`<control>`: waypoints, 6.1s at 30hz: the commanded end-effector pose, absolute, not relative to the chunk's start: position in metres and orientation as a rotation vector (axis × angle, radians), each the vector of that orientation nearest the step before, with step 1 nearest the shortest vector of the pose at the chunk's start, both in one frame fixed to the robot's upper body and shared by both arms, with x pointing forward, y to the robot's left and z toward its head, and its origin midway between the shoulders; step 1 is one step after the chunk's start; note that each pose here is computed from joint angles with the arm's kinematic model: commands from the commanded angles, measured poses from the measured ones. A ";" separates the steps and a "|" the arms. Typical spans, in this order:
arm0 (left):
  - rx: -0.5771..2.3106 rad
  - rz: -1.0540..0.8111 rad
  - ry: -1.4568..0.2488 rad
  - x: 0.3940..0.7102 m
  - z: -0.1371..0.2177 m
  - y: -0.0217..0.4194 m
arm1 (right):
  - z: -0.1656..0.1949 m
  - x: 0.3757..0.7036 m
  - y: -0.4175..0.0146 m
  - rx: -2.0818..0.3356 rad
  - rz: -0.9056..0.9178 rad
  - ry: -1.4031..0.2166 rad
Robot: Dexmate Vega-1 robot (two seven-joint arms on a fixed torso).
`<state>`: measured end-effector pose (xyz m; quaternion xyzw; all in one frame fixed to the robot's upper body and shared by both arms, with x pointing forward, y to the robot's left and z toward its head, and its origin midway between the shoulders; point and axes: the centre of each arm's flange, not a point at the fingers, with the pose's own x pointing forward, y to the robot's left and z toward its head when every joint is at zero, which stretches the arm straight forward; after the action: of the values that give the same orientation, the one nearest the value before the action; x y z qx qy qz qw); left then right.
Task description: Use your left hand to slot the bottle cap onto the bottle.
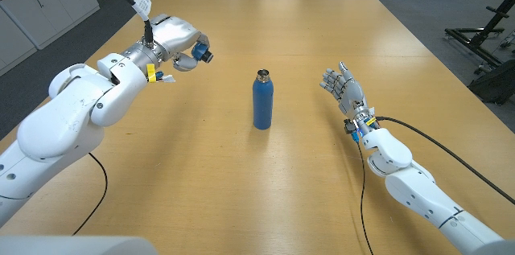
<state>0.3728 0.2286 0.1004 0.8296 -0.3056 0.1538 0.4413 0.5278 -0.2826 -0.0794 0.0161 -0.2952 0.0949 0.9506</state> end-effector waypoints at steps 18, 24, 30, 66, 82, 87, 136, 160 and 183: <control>2.423 0.556 -1.201 0.362 0.098 0.185 | -0.086 0.525 -0.279 0.043 0.179 -0.600; 2.475 0.609 -1.277 0.357 0.105 0.181 | -0.087 0.523 -0.280 0.047 0.168 -0.602; 2.562 0.637 -1.361 0.355 0.108 0.174 | -0.091 0.521 -0.282 0.046 0.158 -0.599; 2.861 0.564 -1.664 0.378 0.116 0.120 | -0.108 0.504 -0.284 0.055 0.133 -0.599; 2.864 0.391 -1.550 0.398 0.128 0.103 | -0.109 0.506 -0.284 0.061 0.123 -0.602; 2.852 0.360 -1.560 0.402 0.126 0.101 | -0.113 0.507 -0.284 0.074 0.116 -0.599; 2.764 0.308 -1.576 0.424 0.113 0.106 | -0.127 0.503 -0.287 0.087 0.095 -0.586; 2.658 0.358 -1.719 0.411 0.106 0.124 | -0.126 0.502 -0.287 0.096 0.093 -0.606; 2.617 0.355 -1.756 0.413 0.095 0.132 | -0.121 0.506 -0.287 0.082 0.095 -0.608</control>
<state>0.4111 0.1293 0.1005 0.8296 -0.5474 0.1095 -0.0093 0.5028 -0.2877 -0.1246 0.0447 -0.2979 0.0443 0.9525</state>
